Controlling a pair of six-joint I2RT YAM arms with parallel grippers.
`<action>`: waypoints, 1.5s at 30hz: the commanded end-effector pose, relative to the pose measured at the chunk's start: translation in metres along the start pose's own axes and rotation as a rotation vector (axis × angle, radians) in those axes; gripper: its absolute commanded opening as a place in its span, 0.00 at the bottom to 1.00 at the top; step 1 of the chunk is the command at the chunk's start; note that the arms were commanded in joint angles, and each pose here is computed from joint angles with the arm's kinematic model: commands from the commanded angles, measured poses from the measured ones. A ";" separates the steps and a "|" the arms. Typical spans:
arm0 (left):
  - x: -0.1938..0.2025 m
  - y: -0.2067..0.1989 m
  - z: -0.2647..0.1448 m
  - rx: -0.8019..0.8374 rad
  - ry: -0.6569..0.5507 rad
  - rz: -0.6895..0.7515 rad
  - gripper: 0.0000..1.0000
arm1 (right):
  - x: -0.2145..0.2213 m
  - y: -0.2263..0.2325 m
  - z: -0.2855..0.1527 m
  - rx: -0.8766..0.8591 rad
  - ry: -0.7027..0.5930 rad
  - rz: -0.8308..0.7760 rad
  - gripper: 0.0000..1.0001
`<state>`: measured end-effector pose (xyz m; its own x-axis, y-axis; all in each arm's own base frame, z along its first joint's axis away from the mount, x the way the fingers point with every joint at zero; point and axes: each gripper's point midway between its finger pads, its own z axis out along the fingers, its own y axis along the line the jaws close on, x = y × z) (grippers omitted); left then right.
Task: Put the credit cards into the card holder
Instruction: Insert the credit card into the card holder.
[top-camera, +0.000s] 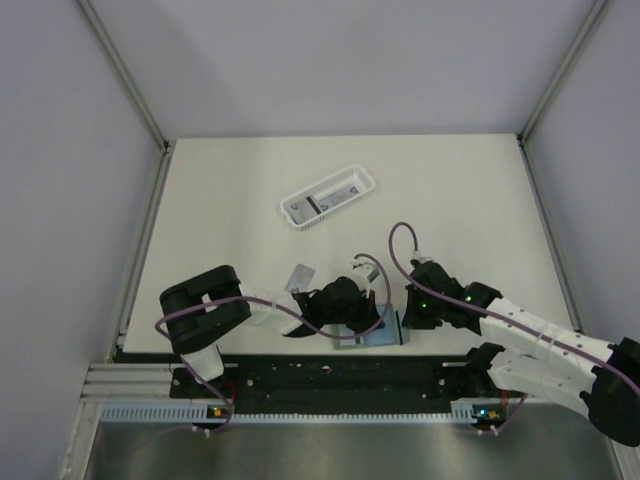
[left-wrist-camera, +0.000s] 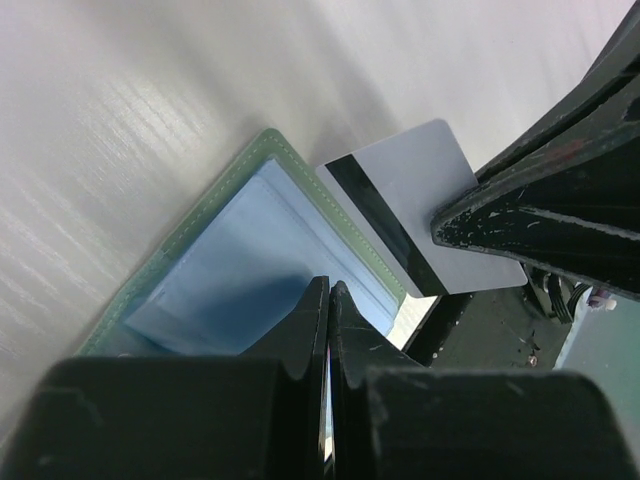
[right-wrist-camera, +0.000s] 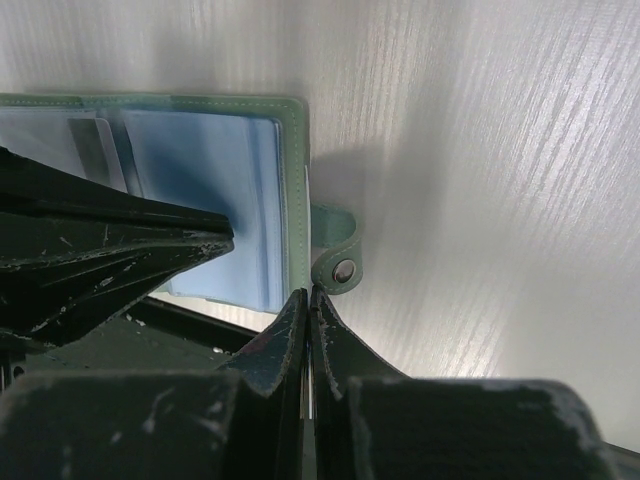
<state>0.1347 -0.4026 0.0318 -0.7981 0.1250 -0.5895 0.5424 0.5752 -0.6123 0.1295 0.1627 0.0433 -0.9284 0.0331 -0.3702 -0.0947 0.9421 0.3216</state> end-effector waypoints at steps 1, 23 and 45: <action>-0.003 -0.005 0.006 -0.007 0.011 -0.012 0.00 | 0.004 -0.011 0.007 0.035 0.010 0.013 0.00; 0.047 0.050 -0.022 -0.205 0.130 -0.073 0.00 | 0.004 -0.011 0.007 0.035 0.010 0.015 0.00; 0.039 0.057 -0.049 -0.232 0.041 -0.098 0.00 | -0.013 -0.002 -0.006 -0.009 -0.078 0.026 0.00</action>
<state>0.1265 -0.3539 0.0260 -0.8445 0.0468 -0.5334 0.4194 0.6773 -0.6045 0.1303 0.1646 0.0400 -0.9266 0.0467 -0.3731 -0.0900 0.9359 0.3406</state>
